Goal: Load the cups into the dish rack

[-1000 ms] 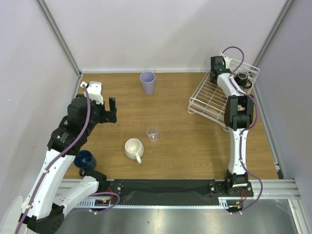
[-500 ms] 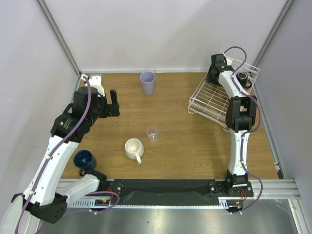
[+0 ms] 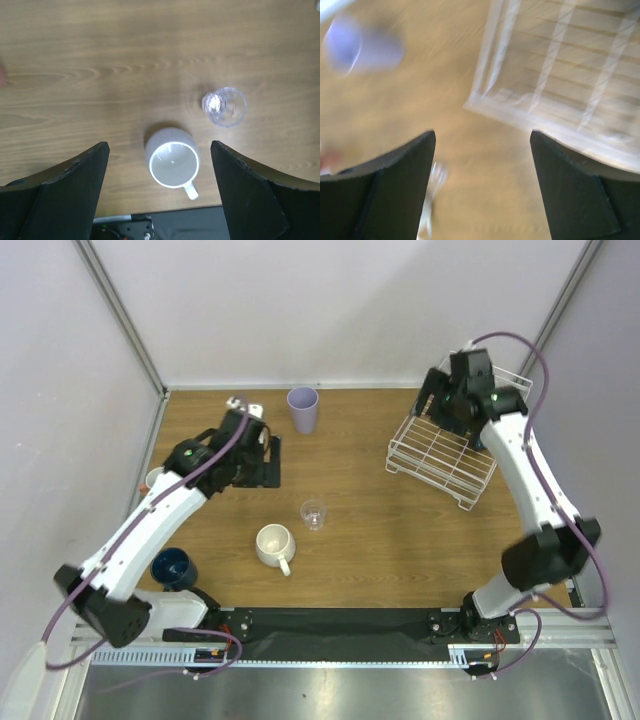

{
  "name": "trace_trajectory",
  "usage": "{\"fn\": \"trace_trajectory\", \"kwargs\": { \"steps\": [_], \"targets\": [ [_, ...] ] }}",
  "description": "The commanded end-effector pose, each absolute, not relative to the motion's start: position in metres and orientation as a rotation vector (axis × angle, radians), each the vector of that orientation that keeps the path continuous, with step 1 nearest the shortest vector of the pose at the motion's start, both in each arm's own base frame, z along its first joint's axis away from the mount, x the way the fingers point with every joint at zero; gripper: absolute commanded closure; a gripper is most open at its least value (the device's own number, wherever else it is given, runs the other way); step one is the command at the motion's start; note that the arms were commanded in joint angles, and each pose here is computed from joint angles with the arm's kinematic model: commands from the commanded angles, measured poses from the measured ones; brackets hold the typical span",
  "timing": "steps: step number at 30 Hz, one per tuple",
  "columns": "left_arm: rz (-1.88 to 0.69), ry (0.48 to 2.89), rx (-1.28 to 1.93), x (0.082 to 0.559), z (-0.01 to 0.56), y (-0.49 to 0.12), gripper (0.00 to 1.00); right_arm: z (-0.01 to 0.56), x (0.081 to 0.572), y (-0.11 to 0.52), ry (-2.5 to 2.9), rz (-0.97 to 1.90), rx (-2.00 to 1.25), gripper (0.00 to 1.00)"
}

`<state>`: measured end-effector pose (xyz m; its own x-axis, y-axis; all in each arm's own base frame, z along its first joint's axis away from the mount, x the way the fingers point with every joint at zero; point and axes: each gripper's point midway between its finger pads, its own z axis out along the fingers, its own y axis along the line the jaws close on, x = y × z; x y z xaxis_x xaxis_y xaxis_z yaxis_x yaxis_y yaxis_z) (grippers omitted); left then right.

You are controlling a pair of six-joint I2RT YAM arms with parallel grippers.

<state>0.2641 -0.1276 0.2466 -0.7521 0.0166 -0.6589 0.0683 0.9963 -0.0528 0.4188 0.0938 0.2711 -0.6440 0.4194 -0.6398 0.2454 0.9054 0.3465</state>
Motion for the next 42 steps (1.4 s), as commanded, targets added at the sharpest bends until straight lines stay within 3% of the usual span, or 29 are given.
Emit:
{"fn": "trace_trajectory", "kwargs": {
  "steps": [1,5,8,10,25,37,42],
  "targets": [
    [-0.065,2.523,0.029,0.254,0.231,-0.137,0.14,0.266,0.34,0.169,2.451,0.576,0.274,0.19],
    [0.032,2.553,0.183,0.25,0.211,-0.154,0.2,0.278,0.281,0.194,2.471,0.701,0.097,0.19],
    [0.013,2.611,0.244,0.24,0.192,-0.169,0.28,0.281,0.264,0.179,2.472,0.646,0.074,0.19],
    [-0.007,2.659,0.239,0.234,0.177,-0.176,0.34,0.283,0.261,0.167,2.469,0.609,0.093,0.18],
    [-0.09,2.897,0.141,0.206,0.107,-0.196,0.36,0.287,0.253,0.136,2.423,0.598,0.142,0.18],
    [-0.08,2.998,0.138,0.2,0.072,-0.19,0.56,0.289,0.264,0.135,2.424,0.585,0.137,0.19],
    [-0.116,3.016,0.159,0.205,0.062,-0.192,0.72,0.289,0.27,0.136,2.42,0.578,0.142,0.19]
  ]
}}
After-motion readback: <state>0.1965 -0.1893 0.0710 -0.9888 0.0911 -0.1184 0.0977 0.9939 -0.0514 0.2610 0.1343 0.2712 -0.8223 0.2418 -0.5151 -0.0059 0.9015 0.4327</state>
